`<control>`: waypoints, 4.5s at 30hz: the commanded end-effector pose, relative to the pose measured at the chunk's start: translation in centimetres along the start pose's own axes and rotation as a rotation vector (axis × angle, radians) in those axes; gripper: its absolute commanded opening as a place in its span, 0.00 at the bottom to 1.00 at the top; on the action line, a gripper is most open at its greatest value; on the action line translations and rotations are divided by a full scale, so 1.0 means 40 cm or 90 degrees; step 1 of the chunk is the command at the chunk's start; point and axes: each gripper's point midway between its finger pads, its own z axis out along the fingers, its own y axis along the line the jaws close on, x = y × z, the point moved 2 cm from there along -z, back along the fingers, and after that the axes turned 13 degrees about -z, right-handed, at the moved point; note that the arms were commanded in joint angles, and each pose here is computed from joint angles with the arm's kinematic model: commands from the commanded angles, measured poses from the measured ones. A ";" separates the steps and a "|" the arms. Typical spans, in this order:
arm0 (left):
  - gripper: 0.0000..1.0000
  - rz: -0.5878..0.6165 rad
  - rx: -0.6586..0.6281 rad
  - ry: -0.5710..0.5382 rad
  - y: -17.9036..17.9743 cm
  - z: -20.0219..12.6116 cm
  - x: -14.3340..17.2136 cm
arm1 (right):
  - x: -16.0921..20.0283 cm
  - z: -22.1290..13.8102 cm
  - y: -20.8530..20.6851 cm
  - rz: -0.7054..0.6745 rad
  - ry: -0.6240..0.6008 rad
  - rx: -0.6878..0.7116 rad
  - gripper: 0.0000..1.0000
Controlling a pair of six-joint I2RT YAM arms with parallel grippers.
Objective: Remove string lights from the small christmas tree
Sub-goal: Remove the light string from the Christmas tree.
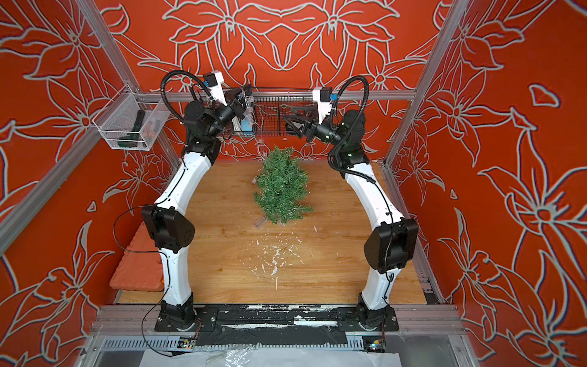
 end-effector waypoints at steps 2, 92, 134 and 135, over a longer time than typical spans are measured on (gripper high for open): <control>0.00 0.028 -0.041 -0.076 -0.035 -0.065 -0.161 | -0.043 -0.043 0.019 -0.028 -0.021 0.048 0.59; 0.00 -0.055 0.095 0.049 -0.615 -0.521 -0.234 | 0.484 0.039 0.736 -0.044 0.229 -0.290 0.54; 0.00 -0.094 0.137 0.097 -0.596 -0.374 -0.161 | 0.292 -0.385 0.554 -0.112 0.347 0.193 0.00; 0.00 -0.096 0.137 0.103 -0.592 -0.366 -0.153 | 0.274 -0.394 0.533 -0.127 0.352 0.223 0.00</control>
